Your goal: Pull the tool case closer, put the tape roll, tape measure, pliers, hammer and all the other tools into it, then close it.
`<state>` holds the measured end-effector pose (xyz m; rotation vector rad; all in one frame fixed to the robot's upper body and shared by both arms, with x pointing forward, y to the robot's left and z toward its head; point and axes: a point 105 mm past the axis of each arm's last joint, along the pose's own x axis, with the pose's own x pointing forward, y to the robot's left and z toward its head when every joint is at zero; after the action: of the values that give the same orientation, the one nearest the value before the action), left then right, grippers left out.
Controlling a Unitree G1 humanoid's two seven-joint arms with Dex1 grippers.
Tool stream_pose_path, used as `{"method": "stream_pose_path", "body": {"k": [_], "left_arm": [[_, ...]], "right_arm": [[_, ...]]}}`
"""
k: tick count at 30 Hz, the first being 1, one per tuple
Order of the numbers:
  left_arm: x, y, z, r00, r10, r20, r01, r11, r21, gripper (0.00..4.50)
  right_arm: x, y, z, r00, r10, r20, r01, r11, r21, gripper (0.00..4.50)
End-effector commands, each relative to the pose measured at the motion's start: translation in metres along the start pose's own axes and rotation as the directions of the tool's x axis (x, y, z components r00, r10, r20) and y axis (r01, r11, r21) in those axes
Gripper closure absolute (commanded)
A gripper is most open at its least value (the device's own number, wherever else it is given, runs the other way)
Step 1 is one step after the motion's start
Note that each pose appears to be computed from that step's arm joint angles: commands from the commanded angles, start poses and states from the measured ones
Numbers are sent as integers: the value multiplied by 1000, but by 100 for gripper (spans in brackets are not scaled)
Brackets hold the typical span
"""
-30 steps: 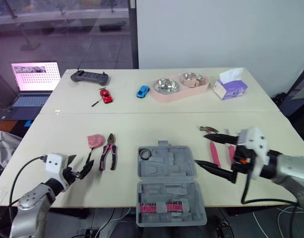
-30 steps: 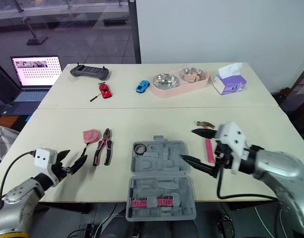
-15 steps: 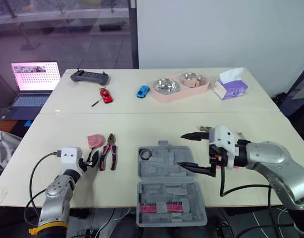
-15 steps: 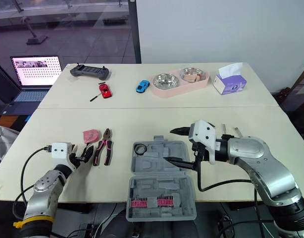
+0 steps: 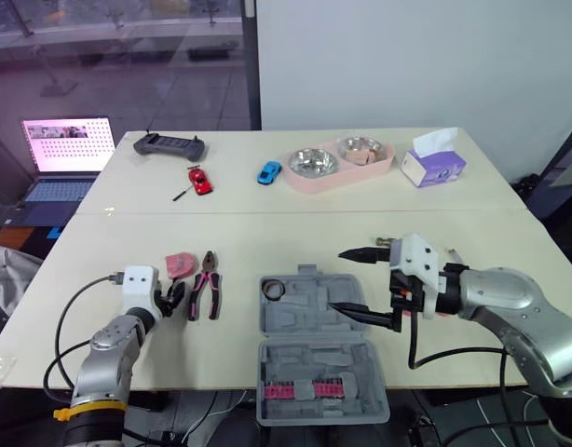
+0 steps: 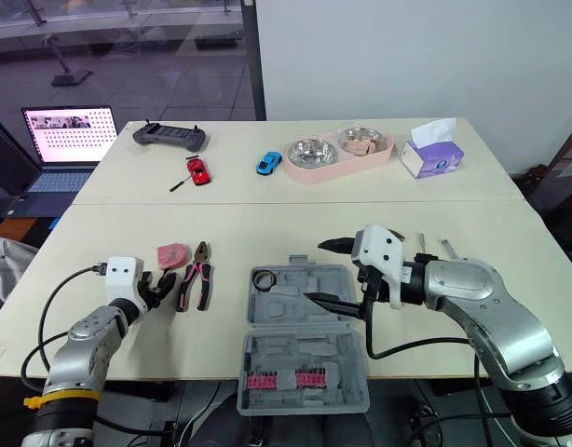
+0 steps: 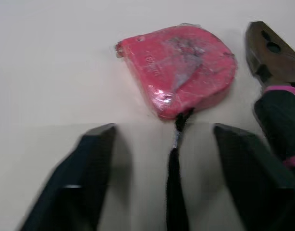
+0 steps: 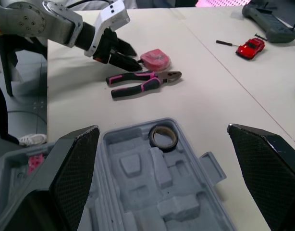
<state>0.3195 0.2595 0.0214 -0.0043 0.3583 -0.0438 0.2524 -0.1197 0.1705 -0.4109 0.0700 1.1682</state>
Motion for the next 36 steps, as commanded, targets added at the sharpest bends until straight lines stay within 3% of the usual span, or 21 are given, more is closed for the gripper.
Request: {"method": "stream_pose_path", "body": {"k": [1,4,13,20,30,36], "left_arm": [[4,-8,-13,998,-31,-49,30,999,-29,299],[6,-10,-14,998,-37,-50,35,998,-47,446],[-13,-8,-19,994,-104,-25,104,995,-6,446],[-53,3,-37,979,-182,-90,189,979,77,446],[-119,-1,-60,943,-292,-157,300,953,30,446],[-132,3,-60,947,-275,-165,281,960,15,446]], "right_arm": [[0,3,9,1000,-5,28,6,999,-32,0],[0,4,9,1000,-7,28,8,999,-31,0],[-2,9,6,1000,-17,15,18,1000,-12,0],[-7,9,-4,999,-41,-12,41,999,8,0],[-9,7,-8,998,-55,-23,55,998,8,0],[-11,6,-9,998,-55,-28,56,998,10,0]]}}
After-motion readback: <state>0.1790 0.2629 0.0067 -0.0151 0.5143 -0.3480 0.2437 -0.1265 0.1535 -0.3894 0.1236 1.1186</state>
